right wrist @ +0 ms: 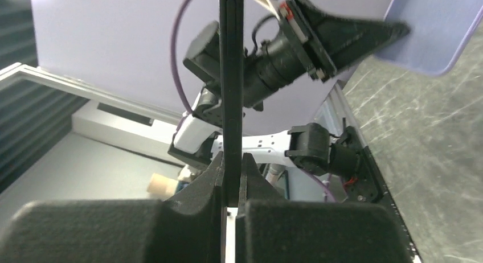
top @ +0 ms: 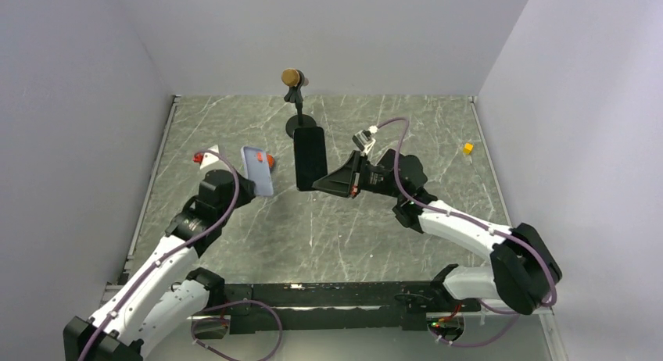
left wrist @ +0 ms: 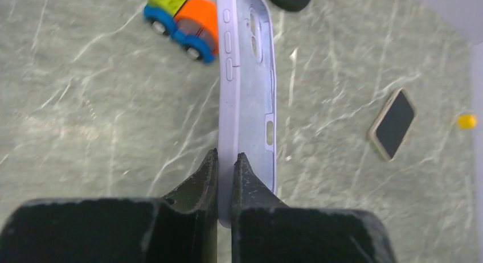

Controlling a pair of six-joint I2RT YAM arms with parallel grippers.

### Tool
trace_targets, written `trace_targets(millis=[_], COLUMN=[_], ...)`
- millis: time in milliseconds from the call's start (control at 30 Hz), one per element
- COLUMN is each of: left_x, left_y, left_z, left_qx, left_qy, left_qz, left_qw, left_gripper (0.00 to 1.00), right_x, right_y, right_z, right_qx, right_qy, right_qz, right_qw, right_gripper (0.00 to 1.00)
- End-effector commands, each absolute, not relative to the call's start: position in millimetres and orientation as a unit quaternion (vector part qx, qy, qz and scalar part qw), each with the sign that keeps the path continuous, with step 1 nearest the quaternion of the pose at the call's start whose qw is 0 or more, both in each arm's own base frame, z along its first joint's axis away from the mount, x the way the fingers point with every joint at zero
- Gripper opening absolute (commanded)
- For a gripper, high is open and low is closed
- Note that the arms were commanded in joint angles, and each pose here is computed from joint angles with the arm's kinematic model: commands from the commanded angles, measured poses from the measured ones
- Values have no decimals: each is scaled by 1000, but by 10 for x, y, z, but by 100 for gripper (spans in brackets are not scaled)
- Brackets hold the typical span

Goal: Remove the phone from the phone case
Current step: Remove the phone case from the phone, then place the phone case at the center of the board.

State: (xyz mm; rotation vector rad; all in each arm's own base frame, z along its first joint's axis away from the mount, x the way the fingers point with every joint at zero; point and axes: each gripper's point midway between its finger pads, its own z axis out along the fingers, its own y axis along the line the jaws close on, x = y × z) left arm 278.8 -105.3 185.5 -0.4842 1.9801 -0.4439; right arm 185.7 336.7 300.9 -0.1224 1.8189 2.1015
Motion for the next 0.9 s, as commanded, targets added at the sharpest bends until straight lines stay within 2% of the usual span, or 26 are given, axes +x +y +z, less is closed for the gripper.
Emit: trace_targets(millis=[0, 200, 367, 500, 533, 567, 633, 667, 700, 733, 867], left_x=[2592, 2318, 2168, 2101, 2083, 2064, 2059, 2056, 2056, 2062, 2072], left_y=[-1003, -1475, -1543, -1507, -1473, -1431, -1364, -1339, -1313, -1282, -1183], left_z=[1628, 1291, 954, 703, 643, 599, 578, 586, 606, 634, 863], left_qx=[-130, -45, -80, -125, -136, -146, -158, -164, -169, -171, -176], left_qy=[842, 866, 876, 893, 900, 908, 914, 914, 911, 909, 899], left_qz=[-174, -288, -317, -304, -290, -274, -251, -246, -243, -239, -229], left_qw=[493, 405, 355, 307, 294, 283, 277, 279, 286, 295, 329], left_gripper=[0, 0, 0, 2, 12, 27, 51, 68, 91, 98, 99], right_x=[2006, 2222, 2358, 2539, 2599, 2660, 2818, 2904, 3000, 3108, 3585], right_y=[3215, 2978, 2825, 2701, 2651, 2611, 2550, 2522, 2498, 2473, 2335], right_z=[3131, 3037, 2917, 2707, 2678, 2639, 2517, 2479, 2406, 2358, 2089], right_qx=[-72, -72, -66, -51, -43, -34, -18, -14, -10, -8, 0], right_qy=[657, 700, 729, 762, 763, 766, 780, 786, 795, 802, 832], right_qz=[706, 637, 593, 550, 548, 545, 534, 527, 516, 505, 460], right_qw=[257, 314, 334, 338, 339, 338, 326, 324, 319, 318, 309], right_gripper=[0, 0, 0, 0, 0, 0, 0, 0, 0, 0, 0])
